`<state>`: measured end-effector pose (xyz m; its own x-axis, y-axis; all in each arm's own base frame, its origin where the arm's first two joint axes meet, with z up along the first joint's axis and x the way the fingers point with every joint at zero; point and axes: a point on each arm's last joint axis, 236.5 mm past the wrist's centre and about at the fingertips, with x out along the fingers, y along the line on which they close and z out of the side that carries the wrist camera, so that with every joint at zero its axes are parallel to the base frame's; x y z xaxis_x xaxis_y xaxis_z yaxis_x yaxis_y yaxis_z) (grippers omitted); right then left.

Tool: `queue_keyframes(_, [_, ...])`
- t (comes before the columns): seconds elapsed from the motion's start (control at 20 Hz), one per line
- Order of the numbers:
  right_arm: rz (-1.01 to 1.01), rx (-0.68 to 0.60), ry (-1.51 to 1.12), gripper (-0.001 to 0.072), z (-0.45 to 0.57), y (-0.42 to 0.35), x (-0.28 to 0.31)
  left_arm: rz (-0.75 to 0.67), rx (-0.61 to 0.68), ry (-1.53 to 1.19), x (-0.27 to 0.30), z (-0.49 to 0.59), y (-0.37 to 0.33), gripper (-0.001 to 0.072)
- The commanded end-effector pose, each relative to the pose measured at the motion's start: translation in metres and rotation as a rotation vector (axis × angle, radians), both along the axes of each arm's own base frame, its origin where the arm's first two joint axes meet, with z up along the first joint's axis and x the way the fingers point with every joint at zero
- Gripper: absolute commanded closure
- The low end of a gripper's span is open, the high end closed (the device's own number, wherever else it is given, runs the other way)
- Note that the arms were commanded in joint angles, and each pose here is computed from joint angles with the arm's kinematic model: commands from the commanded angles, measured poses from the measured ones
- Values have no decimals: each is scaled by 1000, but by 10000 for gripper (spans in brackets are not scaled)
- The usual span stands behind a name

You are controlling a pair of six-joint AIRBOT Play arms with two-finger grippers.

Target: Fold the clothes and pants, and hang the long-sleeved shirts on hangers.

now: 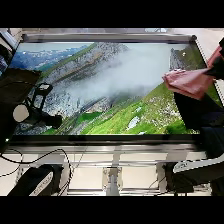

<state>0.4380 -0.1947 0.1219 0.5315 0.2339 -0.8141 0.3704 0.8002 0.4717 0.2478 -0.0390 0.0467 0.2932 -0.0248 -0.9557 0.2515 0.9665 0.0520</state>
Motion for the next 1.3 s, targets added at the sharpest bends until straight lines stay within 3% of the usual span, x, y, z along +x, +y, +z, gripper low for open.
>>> queue_keyframes(0.0, [-111,-39,45,705,0,-62,-48,0,-3,-17,4,1,-1,72])
queue_keyframes(0.35, [-307,-137,297,705,-34,-112,-108,3,-8,-16,4,1,-2,73])
queue_keyframes(0.55, [-318,-98,498,705,-81,-104,-147,3,-7,-16,4,1,-1,73])
queue_keyframes(0.6, [-310,-79,541,675,-95,-99,-156,3,-7,-16,4,1,-1,73])
queue_keyframes(0.7, [-298,-44,594,392,-113,-89,-166,3,-7,-15,4,1,-1,73])
queue_keyframes(0.8, [-318,-49,616,374,-114,-91,-172,3,-7,-15,4,1,-1,73])
queue_keyframes(0.85, [-321,-53,624,287,-112,-91,-174,3,-7,-14,3,1,-1,73])
queue_keyframes(0.9, [-321,-59,632,153,-109,-90,-177,3,-7,-12,3,1,-1,74])
queue_keyframes(0.95, [-324,-65,624,90,-103,-91,-177,3,-7,-13,3,1,-1,74])
queue_keyframes(1.25, [-347,-190,336,89,1,-91,-133,3,-7,-12,3,1,-1,73])
